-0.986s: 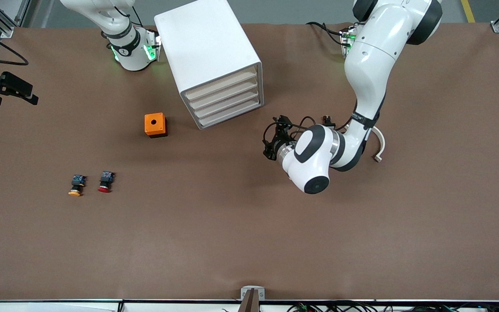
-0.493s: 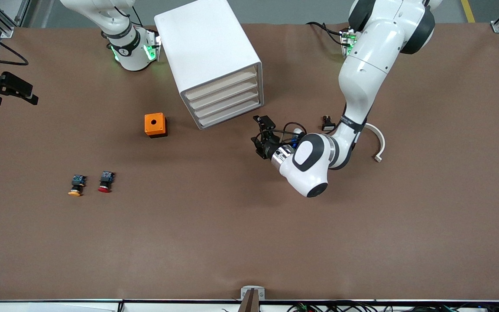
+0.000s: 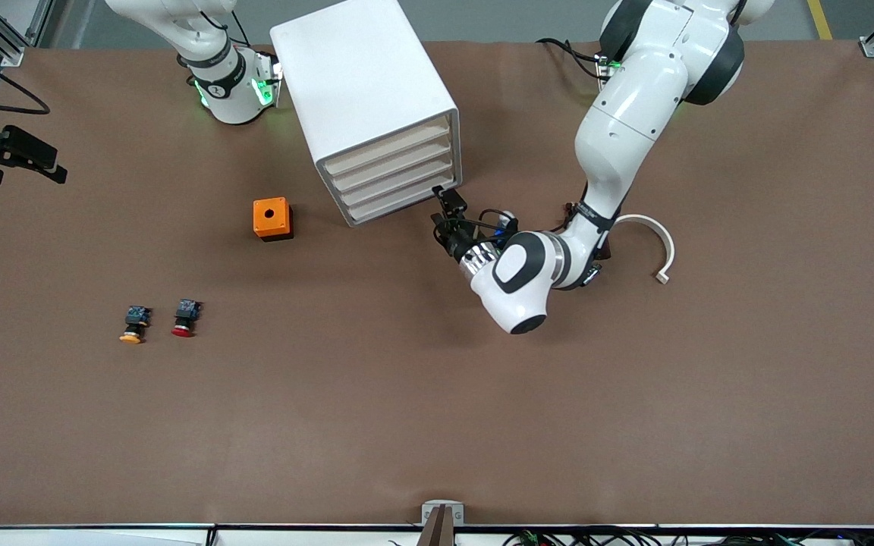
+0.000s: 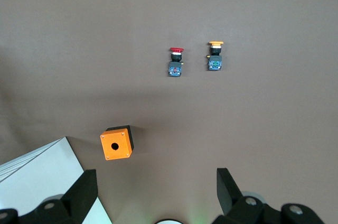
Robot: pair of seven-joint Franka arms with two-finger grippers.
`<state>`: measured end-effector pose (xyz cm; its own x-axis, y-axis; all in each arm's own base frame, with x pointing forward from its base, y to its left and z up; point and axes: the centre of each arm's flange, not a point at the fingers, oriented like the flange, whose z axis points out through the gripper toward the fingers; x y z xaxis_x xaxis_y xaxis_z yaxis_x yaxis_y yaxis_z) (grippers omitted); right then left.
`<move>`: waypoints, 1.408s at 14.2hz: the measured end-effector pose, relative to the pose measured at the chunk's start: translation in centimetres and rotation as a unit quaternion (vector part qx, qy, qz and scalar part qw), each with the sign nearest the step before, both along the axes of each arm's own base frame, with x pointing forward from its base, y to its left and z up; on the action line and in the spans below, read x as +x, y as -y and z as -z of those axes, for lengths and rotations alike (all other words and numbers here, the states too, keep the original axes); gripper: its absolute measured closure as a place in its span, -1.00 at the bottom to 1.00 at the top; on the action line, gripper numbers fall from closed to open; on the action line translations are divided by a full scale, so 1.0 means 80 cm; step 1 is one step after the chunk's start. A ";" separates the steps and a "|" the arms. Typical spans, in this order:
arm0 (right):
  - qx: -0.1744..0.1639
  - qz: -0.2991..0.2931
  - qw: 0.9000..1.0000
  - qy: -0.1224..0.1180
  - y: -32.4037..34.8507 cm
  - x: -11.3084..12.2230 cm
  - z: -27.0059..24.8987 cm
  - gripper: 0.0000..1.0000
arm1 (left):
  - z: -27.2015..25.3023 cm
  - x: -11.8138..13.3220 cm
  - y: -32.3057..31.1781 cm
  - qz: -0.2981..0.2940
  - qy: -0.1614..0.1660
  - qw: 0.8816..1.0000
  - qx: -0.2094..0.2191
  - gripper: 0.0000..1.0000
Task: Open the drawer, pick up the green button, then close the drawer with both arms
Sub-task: 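Pull the drawer open with the left gripper while the right gripper approaches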
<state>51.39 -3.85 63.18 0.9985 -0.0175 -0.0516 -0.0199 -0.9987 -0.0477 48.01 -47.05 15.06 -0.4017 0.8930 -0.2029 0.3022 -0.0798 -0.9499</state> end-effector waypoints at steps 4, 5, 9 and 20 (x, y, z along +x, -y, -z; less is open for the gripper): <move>0.000 0.001 1.000 -0.013 0.002 0.000 0.005 -1.00 | 0.017 -0.045 0.016 0.033 -0.035 0.999 0.006 -0.44; 0.000 0.002 1.000 -0.017 0.002 0.004 0.010 -1.00 | 0.019 -0.047 0.016 0.034 -0.037 0.999 0.007 -0.39; -0.005 0.005 1.000 -0.025 0.005 0.037 0.047 -1.00 | 0.031 -0.051 0.011 0.034 -0.046 0.998 0.012 -0.39; -0.013 0.024 0.997 -0.074 0.028 0.088 0.132 -1.00 | 0.046 -0.103 0.040 0.070 -0.060 0.995 0.022 0.37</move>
